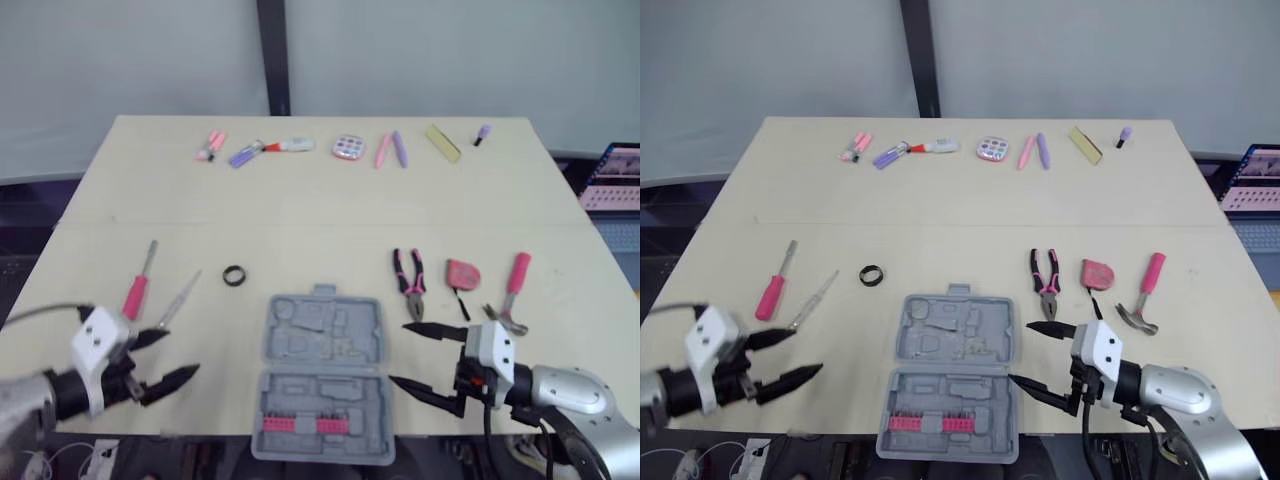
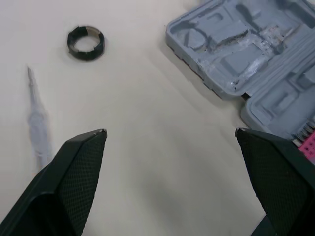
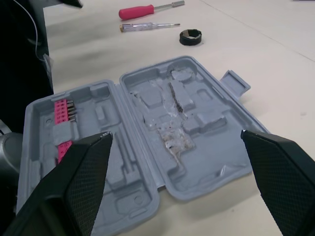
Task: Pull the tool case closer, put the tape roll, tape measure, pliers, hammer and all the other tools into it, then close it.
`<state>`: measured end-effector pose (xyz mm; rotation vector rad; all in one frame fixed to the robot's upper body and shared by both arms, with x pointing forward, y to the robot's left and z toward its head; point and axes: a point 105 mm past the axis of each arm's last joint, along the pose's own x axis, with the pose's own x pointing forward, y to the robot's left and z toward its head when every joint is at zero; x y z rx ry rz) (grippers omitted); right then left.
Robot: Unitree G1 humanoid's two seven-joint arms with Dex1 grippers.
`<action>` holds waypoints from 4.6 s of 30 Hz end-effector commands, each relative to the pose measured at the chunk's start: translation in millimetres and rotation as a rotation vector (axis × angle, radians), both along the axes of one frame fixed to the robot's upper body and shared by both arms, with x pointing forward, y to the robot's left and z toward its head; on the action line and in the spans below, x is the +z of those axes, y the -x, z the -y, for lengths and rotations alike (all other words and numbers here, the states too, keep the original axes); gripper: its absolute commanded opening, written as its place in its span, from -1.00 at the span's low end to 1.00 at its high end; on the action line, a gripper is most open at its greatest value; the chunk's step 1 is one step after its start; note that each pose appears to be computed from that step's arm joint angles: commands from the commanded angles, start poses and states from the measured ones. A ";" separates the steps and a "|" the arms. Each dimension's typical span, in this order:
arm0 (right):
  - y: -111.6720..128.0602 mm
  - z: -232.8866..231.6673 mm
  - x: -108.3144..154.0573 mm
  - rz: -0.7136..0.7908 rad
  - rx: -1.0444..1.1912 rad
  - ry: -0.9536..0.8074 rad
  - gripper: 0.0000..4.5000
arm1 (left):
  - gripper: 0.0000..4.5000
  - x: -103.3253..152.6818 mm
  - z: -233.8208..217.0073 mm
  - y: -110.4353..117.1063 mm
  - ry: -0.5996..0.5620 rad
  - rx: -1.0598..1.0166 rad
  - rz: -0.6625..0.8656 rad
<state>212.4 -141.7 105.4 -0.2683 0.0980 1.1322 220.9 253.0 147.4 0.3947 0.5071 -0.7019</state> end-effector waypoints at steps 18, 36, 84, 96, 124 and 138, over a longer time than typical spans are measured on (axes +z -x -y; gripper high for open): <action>-13.7 2.4 9.3 0.035 0.003 0.034 0.96 | 1.00 8.5 32.1 -96.0 -0.487 -0.119 -0.183; -12.5 2.8 8.6 0.045 -0.020 0.042 0.96 | 1.00 -21.7 46.5 -136.0 -0.516 -0.180 -0.207; -9.4 6.7 5.5 0.044 -0.052 0.041 1.00 | -0.96 -38.7 38.6 -127.3 -0.453 -0.159 -0.271; -13.3 5.7 4.7 0.053 -0.066 0.033 1.00 | -0.96 19.2 41.8 -77.8 -0.253 -0.364 -0.252; -1.6 15.2 -2.1 0.056 -0.094 0.072 1.00 | -0.96 5.6 94.4 -58.6 0.053 -0.559 -0.307; 1.5 11.2 -4.2 0.056 -0.114 0.061 1.00 | -0.96 -28.8 99.2 -84.5 -0.062 -0.520 -0.366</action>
